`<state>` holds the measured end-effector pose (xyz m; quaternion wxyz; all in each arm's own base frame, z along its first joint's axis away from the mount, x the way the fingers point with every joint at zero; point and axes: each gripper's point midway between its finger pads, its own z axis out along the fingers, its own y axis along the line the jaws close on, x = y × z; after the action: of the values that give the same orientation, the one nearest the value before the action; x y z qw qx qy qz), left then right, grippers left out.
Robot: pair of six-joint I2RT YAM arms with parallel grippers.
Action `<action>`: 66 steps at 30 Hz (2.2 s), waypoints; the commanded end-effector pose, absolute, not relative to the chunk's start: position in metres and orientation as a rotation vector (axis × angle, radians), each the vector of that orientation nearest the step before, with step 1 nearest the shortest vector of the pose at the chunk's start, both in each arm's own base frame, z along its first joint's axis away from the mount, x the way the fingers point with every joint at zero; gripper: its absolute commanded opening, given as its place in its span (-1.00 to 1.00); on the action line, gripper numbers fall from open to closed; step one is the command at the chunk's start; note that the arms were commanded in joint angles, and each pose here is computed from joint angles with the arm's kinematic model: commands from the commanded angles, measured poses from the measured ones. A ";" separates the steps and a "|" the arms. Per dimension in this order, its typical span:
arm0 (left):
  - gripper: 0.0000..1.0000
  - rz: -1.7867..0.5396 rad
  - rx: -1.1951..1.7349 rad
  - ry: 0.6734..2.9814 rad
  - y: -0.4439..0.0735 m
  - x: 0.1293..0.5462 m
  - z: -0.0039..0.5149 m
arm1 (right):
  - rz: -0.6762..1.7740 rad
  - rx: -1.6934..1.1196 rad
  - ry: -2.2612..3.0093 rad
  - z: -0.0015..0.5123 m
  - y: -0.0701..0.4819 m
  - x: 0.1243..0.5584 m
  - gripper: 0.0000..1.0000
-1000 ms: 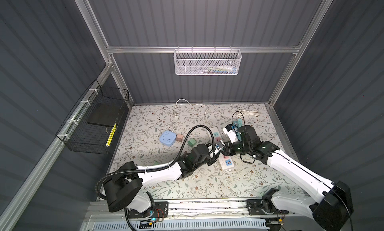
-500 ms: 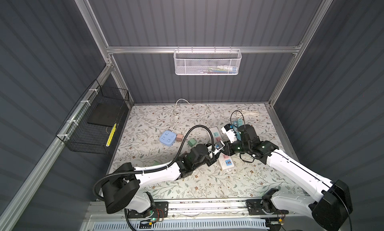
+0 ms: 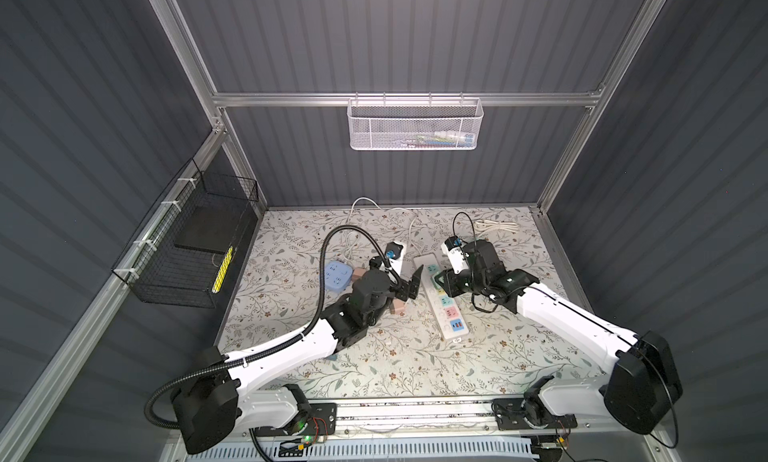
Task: Insert the plug
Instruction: 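Carry the green charger over the white strip with the right gripper while the left withdraws, then lower the green charger into the teal socket nearest the cord with the right gripper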
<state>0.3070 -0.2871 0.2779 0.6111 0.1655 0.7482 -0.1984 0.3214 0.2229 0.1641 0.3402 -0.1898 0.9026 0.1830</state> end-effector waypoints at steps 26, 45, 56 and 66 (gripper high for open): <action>0.92 -0.431 0.342 2.013 -0.272 0.342 0.247 | 0.161 -0.471 2.416 0.095 0.223 0.422 -0.69; 0.92 -0.432 0.378 2.020 -0.276 0.341 0.244 | 0.196 -0.469 2.445 0.091 0.231 0.430 -0.71; 0.92 -0.448 0.381 2.030 -0.279 0.341 0.241 | 0.104 -0.472 2.484 0.068 0.219 0.423 -0.71; 0.92 -0.434 0.381 2.027 -0.277 0.341 0.242 | 0.163 -0.511 2.480 0.068 0.228 0.420 -0.71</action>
<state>0.3390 -0.2771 0.2290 0.4856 0.1541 0.8414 -0.1801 0.4291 0.2308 0.0892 0.3258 -0.1821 0.9252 0.0684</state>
